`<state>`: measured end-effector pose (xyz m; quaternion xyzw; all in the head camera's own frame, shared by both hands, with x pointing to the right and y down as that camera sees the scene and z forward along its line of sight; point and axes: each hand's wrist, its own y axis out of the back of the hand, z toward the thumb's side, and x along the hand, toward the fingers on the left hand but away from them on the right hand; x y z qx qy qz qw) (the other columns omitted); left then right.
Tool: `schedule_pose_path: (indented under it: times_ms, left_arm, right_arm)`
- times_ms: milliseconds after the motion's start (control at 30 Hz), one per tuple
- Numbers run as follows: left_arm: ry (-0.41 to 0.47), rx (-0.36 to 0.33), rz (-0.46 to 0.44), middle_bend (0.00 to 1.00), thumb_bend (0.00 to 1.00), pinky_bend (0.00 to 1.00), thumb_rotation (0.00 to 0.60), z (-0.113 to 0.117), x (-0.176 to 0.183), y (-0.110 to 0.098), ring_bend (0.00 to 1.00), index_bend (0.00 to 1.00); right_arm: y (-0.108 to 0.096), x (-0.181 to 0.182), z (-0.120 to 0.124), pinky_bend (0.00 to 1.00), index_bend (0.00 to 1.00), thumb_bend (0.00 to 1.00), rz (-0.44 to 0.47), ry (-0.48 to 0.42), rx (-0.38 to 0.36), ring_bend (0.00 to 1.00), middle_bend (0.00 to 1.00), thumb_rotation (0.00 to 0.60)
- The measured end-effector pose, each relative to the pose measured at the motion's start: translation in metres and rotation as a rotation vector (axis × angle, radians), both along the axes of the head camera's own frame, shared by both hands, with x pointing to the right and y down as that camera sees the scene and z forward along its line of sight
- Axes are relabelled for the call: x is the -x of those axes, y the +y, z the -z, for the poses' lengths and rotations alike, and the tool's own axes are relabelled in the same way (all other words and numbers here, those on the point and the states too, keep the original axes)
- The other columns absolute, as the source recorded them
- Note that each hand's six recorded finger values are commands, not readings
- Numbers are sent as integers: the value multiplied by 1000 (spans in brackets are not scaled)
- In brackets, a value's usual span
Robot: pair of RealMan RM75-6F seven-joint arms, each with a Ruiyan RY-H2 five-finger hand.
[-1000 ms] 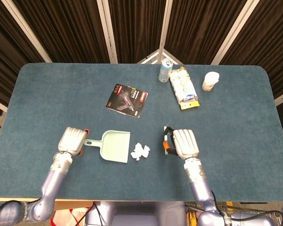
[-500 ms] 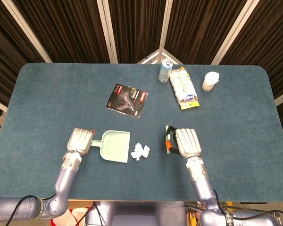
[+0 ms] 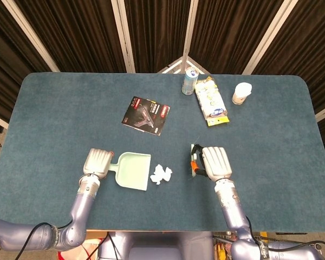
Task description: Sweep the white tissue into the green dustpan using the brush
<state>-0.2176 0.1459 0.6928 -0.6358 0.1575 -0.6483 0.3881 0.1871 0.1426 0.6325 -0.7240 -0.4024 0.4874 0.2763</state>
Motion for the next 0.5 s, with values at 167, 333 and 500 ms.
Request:
schedule_pose_path:
  times_ms: [167, 333, 500]
  left_arm:
    - [14, -7, -4, 1000, 514, 1000, 600, 7, -5, -2, 979, 643]
    - [10, -11, 0, 1000, 523, 1000, 600, 15, -6, -4, 981, 649]
    - [5, 12, 29, 1000, 523, 1000, 600, 18, -4, -2, 981, 649]
  right_arm:
    - [4, 4, 3, 704, 832, 582, 7, -7, 1, 875, 859, 600]
    - [8, 8, 11, 704, 834, 633, 18, -14, -8, 874, 860, 600]
    - [11, 7, 17, 704, 836, 634, 24, -1, -19, 875, 860, 600]
